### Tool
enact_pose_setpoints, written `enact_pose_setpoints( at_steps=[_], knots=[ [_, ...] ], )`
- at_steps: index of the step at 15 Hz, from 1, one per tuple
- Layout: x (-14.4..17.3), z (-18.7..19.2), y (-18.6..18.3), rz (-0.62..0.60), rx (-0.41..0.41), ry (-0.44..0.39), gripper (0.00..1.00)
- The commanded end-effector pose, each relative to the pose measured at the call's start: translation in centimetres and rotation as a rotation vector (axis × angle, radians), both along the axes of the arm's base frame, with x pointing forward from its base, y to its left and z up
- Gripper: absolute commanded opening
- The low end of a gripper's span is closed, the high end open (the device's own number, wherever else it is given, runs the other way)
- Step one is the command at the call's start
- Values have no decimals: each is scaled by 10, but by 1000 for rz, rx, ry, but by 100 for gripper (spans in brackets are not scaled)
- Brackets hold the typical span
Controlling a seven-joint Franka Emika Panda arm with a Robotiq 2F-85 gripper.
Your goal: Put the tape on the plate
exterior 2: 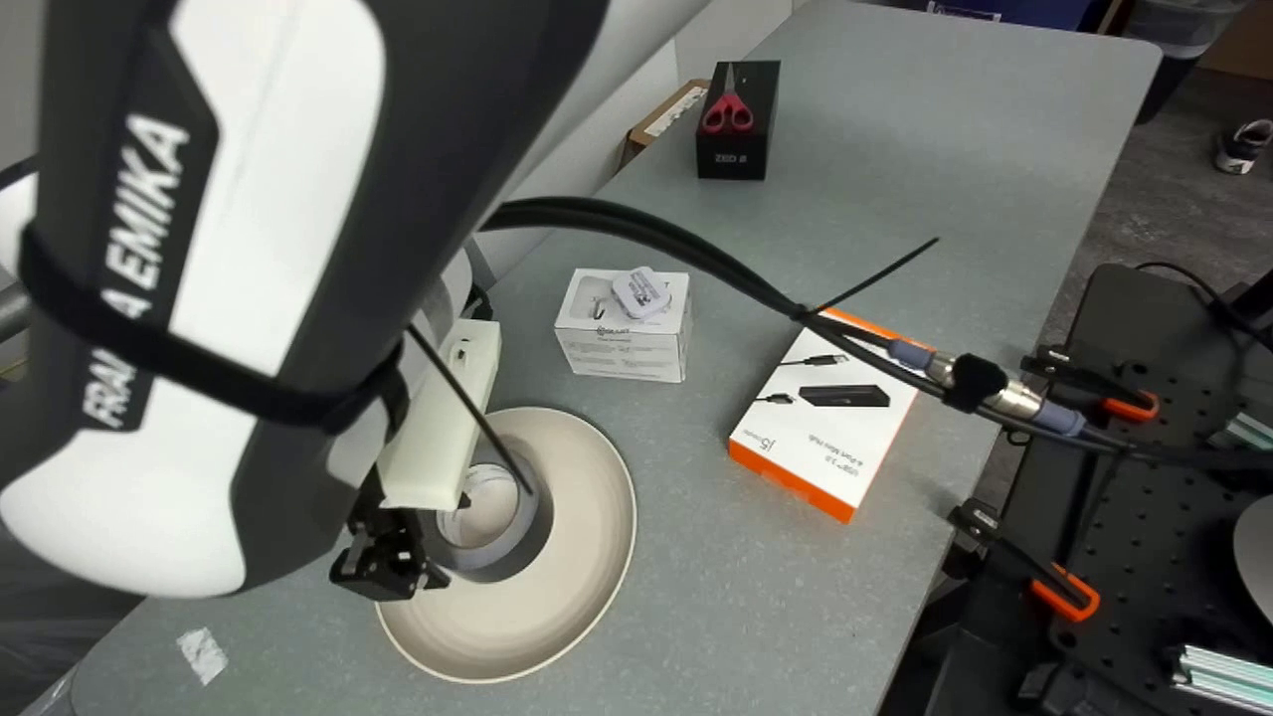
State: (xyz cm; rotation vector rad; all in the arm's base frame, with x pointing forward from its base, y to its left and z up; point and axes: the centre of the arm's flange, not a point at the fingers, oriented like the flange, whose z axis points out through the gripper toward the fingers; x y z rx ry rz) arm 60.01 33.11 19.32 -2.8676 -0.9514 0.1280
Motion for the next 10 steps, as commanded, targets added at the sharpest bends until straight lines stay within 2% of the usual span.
enact_pose_setpoints(
  at_steps=[1,5,6,10],
  knots=[
    [11,13,0,10,25,1,100],
    [16,24,-3,7,54,2,100],
    [10,12,0,-9,18,-22,100],
    [12,16,-1,-5,32,-24,100]
  ],
)
